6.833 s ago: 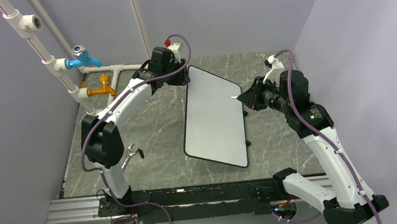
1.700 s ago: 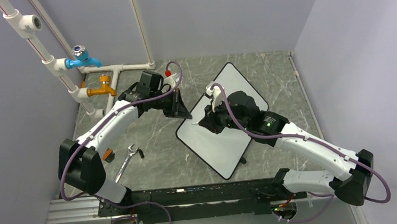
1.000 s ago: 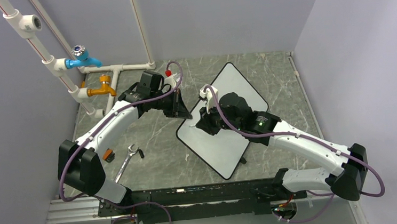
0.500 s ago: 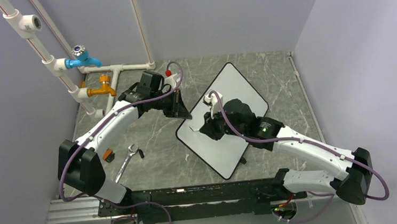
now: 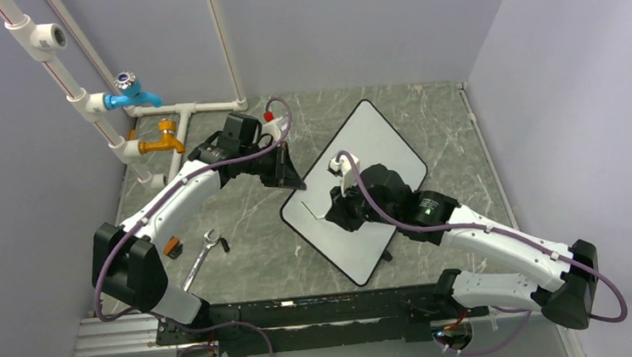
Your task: Write a sentence on the whiteboard
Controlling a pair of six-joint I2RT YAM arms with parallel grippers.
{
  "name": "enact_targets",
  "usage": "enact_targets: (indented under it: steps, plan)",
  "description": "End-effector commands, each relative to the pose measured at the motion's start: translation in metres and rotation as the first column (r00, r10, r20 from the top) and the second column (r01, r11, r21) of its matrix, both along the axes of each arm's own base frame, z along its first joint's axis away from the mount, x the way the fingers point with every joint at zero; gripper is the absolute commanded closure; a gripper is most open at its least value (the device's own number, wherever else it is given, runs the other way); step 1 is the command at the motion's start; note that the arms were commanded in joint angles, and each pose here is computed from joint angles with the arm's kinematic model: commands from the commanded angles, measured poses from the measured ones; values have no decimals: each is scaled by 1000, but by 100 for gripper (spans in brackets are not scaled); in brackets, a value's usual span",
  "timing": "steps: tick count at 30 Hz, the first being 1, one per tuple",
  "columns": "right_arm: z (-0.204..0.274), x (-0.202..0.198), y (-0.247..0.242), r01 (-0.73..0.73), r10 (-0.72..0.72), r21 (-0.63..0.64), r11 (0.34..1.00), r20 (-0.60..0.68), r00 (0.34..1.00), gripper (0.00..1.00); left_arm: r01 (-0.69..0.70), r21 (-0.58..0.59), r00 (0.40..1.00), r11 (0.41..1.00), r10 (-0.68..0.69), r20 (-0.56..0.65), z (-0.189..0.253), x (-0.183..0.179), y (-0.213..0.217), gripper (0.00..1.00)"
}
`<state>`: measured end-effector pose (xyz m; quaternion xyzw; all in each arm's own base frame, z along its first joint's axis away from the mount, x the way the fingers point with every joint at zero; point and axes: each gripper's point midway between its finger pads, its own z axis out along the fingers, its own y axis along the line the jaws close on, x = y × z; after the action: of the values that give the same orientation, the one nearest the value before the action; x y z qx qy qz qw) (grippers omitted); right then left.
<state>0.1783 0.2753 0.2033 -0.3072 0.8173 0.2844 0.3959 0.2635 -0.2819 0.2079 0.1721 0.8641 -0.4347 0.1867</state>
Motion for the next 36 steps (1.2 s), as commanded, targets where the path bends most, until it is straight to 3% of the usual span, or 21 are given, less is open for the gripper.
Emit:
enact_targets:
  steps: [1, 9, 36]
  plan:
    - [49, 7, 9, 4, -11, 89, 996, 79, 997, 100, 44, -49, 990, 998, -37, 137, 34, 2, -9, 100]
    - [71, 22, 23, 1, -18, 123, 992, 138, 990, 100, 46, -46, 990, 998, -39, 139, 34, 1, -9, 100]
    - [50, 52, 32, 120, -125, 46, 992, 119, 985, 100, 53, -43, 990, 998, -46, 135, 32, 0, -10, 100]
